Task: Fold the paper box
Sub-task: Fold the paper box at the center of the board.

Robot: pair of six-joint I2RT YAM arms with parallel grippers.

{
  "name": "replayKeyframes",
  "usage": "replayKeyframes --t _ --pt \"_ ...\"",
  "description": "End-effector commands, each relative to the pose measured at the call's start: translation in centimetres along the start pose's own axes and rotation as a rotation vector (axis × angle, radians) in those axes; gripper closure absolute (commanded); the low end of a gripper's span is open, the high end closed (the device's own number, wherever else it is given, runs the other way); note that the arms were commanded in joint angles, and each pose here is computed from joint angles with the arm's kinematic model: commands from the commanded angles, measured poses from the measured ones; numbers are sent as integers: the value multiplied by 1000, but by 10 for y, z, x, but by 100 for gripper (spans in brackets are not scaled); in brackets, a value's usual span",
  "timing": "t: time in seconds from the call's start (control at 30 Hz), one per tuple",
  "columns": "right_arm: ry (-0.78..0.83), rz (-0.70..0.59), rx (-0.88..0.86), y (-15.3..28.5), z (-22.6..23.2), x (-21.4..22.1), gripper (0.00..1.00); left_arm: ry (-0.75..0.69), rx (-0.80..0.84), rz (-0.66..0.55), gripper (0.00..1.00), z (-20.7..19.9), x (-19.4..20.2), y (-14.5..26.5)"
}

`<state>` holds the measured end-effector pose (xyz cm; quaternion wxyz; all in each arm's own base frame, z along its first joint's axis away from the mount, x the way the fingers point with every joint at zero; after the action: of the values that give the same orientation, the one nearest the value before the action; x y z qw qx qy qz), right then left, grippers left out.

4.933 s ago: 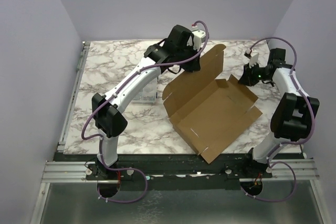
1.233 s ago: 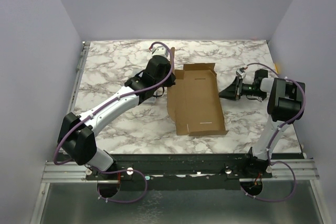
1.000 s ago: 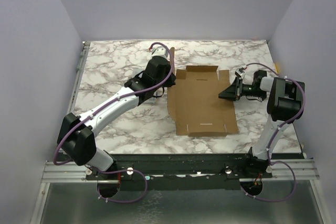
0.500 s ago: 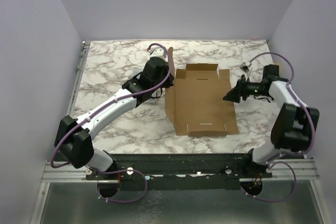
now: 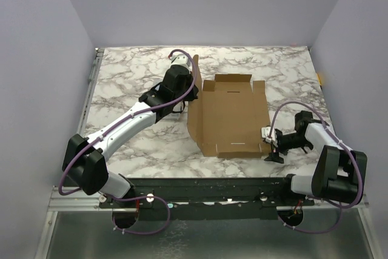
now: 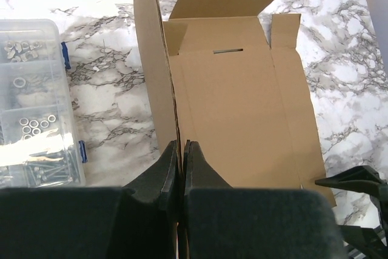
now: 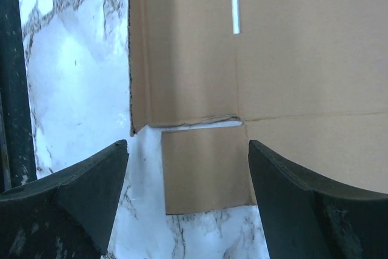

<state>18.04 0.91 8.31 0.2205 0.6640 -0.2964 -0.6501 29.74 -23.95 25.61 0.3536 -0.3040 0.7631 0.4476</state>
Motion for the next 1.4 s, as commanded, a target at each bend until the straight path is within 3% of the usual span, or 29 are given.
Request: replayKeyframes --t 0.0,0.17,0.33,0.5,0.6,0.67,0.77,0.97,1.17,1.23,1.37 --pt "145 89 22 -3 -3 16 16 -64 -23 61 100 10 16 -1" --pt "107 108 71 3 -15 14 19 -65 -7 73 100 8 17 -3" --pt "-105 -191 124 46 -62 -36 21 -80 13 86 100 7 19 -4" --pt "-441 -296 267 73 -161 -25 17 -104 36 86 100 5 17 -2" --pt "-738 -335 347 78 -218 -7 16 -123 51 87 100 4 16 -2" --pt "-915 -348 344 74 -250 9 19 -140 55 84 100 4 15 -2" --pt "-1046 -351 409 81 -279 16 22 -155 55 78 100 3 12 -2" --pt "-1063 -242 526 80 -278 34 20 -160 29 77 100 5 12 -8" --pt "-1132 -149 415 56 -248 58 25 -149 11 81 100 5 12 -14" --pt "-1139 -144 388 51 -239 60 30 -147 8 78 100 5 11 -14" --pt "-1122 -157 375 58 -224 55 32 -151 -5 67 100 6 8 -12"
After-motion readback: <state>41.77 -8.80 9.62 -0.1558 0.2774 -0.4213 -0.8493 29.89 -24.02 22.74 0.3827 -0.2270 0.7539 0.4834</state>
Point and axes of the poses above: each gripper's point midway between its finger pads, its own y axis back along the fingers, its own z axis along the line the jaws close on, x = y × z, the point moved 7 cm from there along y, back along the fingers, and after that the axes turned 2 degrees about -y, right-handed, at the moved point
